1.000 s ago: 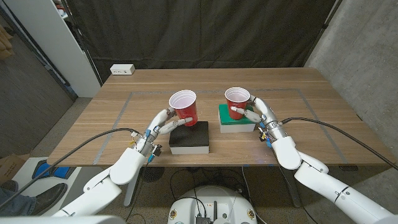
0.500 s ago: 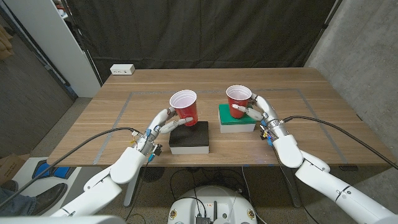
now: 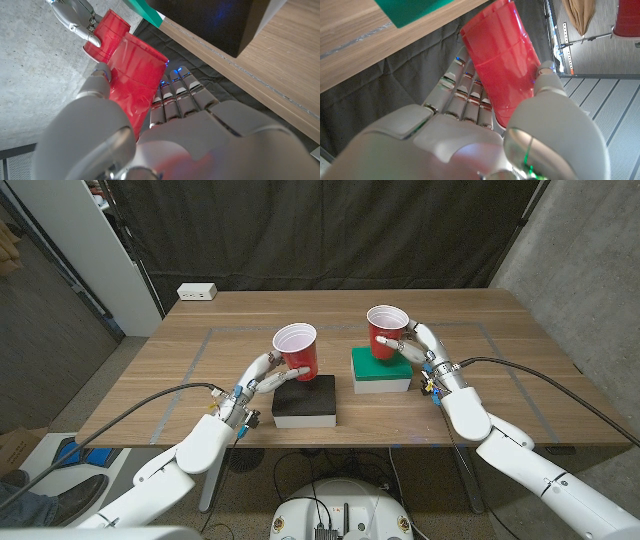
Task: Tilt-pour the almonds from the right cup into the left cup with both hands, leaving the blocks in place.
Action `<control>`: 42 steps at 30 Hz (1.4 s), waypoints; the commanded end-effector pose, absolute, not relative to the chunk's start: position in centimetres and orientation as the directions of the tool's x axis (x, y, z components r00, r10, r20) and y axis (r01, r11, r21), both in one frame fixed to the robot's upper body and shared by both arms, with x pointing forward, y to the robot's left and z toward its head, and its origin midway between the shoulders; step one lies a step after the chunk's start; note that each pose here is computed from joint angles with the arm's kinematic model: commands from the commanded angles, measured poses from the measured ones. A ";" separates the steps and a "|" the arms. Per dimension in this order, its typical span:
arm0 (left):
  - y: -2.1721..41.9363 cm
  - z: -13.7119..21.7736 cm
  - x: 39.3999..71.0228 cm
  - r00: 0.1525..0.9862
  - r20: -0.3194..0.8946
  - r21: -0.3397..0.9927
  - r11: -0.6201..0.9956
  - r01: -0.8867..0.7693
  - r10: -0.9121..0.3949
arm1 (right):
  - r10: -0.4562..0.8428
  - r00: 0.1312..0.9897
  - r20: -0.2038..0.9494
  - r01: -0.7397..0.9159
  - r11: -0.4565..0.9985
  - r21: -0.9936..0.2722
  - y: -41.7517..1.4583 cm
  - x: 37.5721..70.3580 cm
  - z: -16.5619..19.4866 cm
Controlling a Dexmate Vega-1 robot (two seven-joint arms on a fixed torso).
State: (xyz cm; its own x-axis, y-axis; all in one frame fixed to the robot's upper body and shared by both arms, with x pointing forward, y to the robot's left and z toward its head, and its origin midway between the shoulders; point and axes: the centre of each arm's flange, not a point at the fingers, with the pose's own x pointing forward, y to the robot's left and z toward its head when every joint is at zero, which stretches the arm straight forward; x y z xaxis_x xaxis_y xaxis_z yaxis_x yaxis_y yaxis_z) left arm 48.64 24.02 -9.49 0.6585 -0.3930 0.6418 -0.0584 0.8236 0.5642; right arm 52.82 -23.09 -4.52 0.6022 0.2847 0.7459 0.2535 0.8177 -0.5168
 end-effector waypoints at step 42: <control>23.5 -8.6 49.4 0.655 0.615 0.582 0.813 0.000 -0.440 | 0.275 0.583 0.764 0.246 0.837 -0.489 -24.1 45.8 -5.6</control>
State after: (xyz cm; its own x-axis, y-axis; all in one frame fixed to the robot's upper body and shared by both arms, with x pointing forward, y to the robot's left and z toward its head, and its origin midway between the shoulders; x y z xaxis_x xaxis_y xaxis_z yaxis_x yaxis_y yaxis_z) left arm 49.03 23.85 -8.85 0.6546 -0.4311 0.6210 -0.0083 0.8174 0.5761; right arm 47.84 -23.87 -4.69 0.5942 0.2752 0.7558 0.2417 0.8351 -0.4941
